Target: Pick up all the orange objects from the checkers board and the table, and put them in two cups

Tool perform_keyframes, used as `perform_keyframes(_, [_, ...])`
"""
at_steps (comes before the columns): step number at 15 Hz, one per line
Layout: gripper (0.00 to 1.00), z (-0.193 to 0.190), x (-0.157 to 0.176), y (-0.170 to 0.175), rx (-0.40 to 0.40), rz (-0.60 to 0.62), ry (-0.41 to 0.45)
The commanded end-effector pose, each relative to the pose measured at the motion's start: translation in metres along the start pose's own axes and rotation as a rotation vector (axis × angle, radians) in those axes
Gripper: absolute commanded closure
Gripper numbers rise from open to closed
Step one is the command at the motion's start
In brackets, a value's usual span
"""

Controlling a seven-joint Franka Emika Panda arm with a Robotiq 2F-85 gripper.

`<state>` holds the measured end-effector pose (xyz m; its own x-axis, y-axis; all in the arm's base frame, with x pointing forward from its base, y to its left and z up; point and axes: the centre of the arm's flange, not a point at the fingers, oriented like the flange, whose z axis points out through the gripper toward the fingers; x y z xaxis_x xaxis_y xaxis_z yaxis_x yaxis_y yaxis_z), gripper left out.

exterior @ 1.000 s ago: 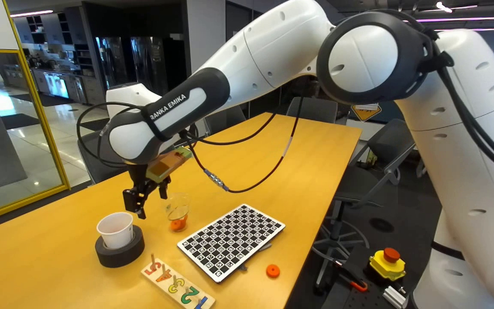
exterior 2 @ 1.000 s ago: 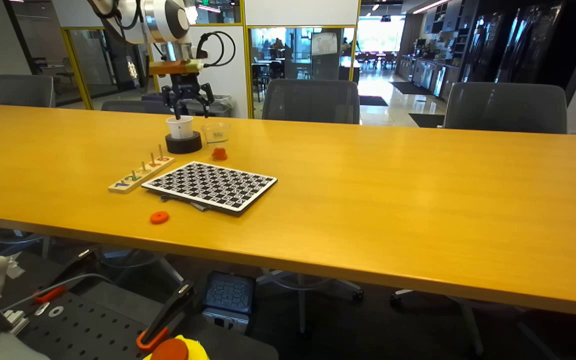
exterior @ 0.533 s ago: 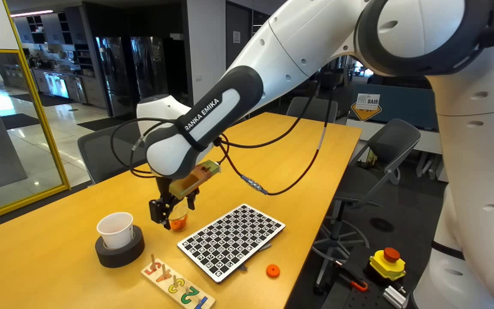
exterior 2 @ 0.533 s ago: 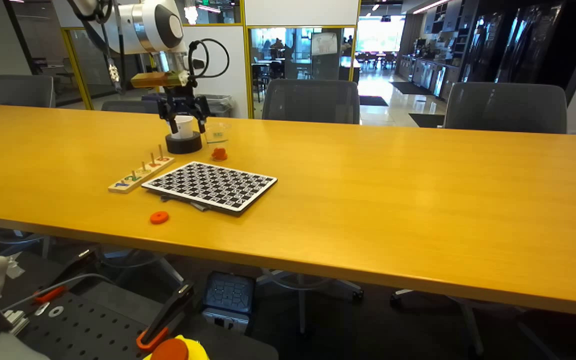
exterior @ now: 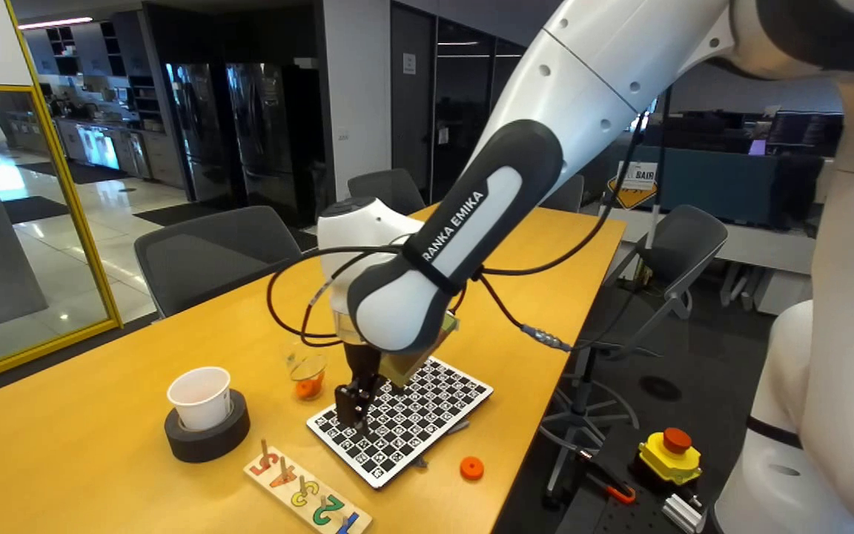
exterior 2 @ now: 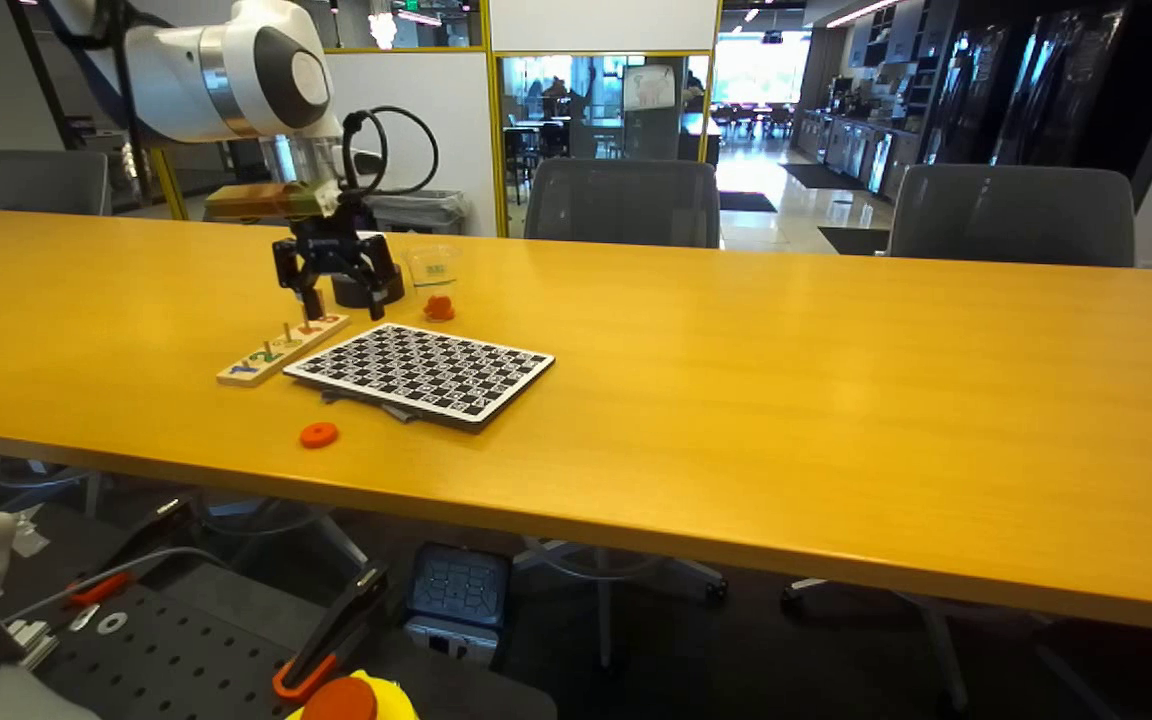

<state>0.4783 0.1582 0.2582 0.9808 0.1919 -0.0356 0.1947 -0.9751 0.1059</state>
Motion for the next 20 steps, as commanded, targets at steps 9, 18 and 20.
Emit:
perform_keyframes(9, [0.00,0.036,-0.183,0.050,0.104,0.079,0.045])
perform_keyframes(18, [0.00,0.031,-0.169,0.059,0.128,0.204,-0.070])
perform_keyframes(20, [0.00,0.037,-0.173,0.058,0.133,0.212,-0.109])
